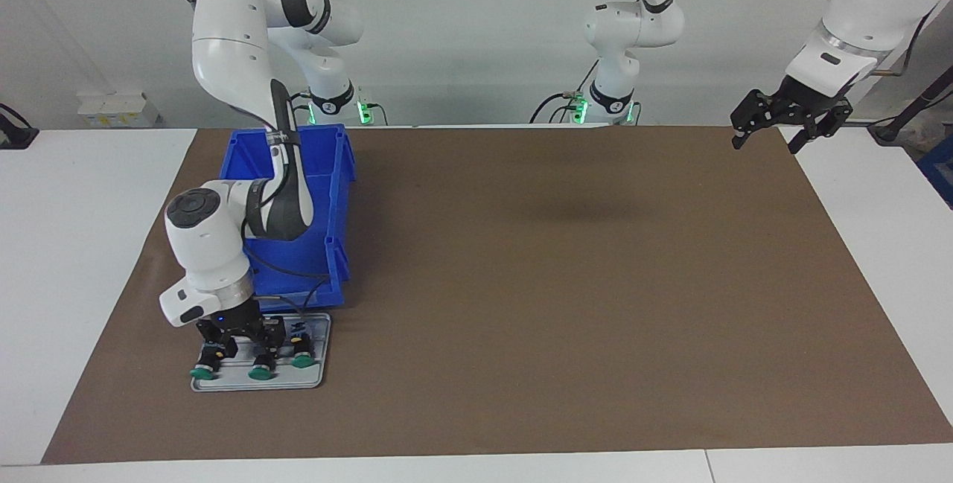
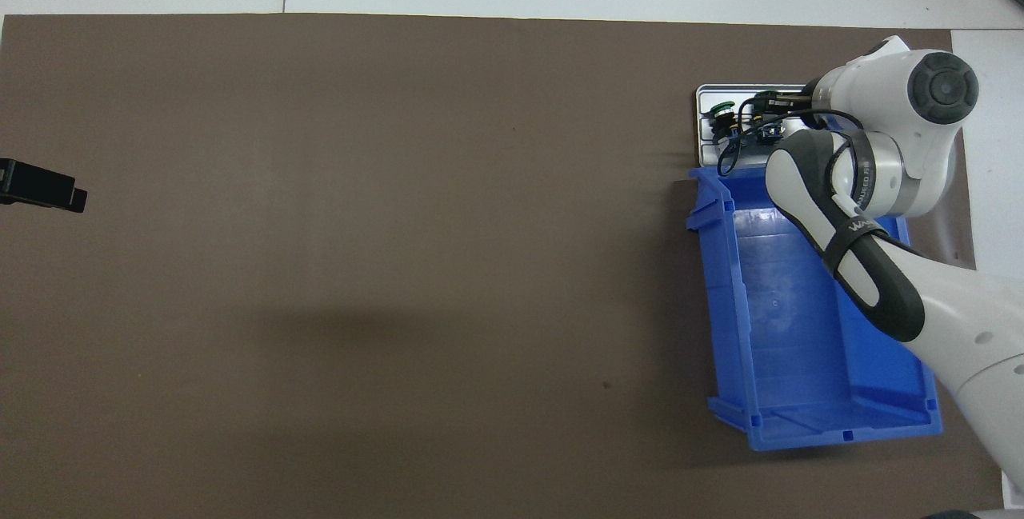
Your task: Place and press button with both arms
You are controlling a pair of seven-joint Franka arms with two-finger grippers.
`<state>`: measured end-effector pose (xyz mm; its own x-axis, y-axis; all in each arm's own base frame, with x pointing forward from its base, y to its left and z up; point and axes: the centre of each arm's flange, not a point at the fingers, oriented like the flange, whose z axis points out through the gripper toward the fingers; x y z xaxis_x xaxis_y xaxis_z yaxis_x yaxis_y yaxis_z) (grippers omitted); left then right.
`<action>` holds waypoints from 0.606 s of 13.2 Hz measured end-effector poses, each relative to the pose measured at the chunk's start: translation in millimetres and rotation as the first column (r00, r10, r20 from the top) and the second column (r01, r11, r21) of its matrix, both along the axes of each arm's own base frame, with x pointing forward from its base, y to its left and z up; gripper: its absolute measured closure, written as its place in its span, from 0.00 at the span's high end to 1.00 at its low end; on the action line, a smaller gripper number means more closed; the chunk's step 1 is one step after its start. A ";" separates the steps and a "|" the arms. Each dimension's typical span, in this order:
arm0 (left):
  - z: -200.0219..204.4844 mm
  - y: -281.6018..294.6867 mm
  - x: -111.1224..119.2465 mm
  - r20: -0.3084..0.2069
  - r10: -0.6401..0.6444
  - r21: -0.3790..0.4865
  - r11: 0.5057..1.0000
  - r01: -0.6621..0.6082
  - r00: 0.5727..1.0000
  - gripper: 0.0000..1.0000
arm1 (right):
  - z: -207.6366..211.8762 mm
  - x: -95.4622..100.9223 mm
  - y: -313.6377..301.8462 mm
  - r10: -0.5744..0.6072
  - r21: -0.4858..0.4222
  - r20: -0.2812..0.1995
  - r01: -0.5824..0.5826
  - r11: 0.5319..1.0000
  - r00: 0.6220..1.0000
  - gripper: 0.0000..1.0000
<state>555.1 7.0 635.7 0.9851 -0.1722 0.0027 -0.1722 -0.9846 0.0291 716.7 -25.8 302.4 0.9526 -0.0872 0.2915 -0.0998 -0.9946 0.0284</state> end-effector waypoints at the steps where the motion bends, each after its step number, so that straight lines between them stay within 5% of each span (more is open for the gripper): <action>1: 0.0 0.0 0.0 0.000 0.000 0.000 1.000 0.000 1.000 1.00 | -4.9 -0.2 1.1 -0.004 0.008 -0.006 0.004 1.000 1.000 0.73; 8: 0.0 0.0 0.0 0.000 0.000 0.000 1.000 0.000 1.000 1.00 | -13.2 -2.3 5.5 -0.022 0.040 -0.040 0.024 0.999 0.999 0.69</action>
<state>555.1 7.0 635.7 0.9851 -0.1722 0.0026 -0.1722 -0.9846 0.0291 714.4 -20.4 289.2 0.9609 -0.1201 0.2497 -0.1221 -0.9925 -0.0075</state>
